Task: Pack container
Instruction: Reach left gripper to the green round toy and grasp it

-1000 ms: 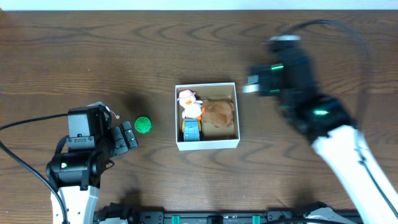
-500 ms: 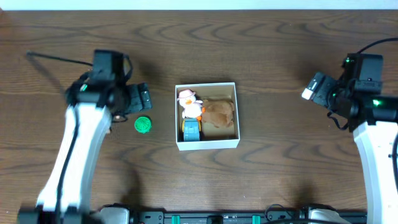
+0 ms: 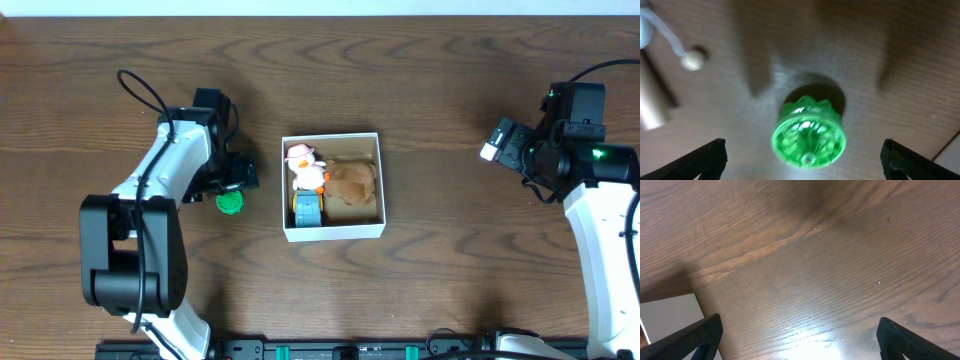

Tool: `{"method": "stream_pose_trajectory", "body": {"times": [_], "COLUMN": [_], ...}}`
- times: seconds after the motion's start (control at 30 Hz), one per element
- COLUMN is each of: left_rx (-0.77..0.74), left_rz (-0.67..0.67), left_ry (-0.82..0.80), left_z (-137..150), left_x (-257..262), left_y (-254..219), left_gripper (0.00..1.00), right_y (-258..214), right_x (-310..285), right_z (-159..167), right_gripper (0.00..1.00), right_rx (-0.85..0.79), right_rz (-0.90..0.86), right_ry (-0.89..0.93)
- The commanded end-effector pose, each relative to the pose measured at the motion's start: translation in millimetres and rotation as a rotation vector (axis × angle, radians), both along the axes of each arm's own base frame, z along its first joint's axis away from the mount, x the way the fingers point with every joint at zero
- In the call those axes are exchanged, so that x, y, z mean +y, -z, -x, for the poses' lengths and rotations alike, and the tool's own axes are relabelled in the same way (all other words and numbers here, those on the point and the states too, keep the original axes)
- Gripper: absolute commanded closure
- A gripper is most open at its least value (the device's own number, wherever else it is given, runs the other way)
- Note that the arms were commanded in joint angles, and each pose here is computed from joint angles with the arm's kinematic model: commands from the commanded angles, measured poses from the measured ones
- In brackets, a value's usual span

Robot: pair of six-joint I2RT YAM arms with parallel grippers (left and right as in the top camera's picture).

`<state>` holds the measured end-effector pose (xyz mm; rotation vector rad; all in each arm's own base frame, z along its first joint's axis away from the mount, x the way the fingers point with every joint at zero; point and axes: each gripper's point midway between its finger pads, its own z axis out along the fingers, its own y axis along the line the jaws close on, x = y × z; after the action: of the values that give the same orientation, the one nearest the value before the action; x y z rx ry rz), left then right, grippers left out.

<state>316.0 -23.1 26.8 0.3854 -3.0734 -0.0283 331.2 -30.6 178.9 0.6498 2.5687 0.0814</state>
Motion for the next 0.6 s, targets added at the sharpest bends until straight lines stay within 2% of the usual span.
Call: {"method": "stream_pose_trajectory", "body": {"times": [0.0,0.57], "left_rx": [0.051,0.08], "left_rz": [0.036,0.047], "left_ry": [0.017,0.015], "left_z": [13,23], "left_x": [-6,-7], "left_y": [18,33], "left_gripper": [0.02,0.02], "right_y": [2,2], "right_x": [0,0], "right_z": [0,1], "right_gripper": [0.01,0.01], "right_rx": [0.007,0.015], "right_rz": [0.003,0.012], "right_ry": [-0.011,-0.028]}}
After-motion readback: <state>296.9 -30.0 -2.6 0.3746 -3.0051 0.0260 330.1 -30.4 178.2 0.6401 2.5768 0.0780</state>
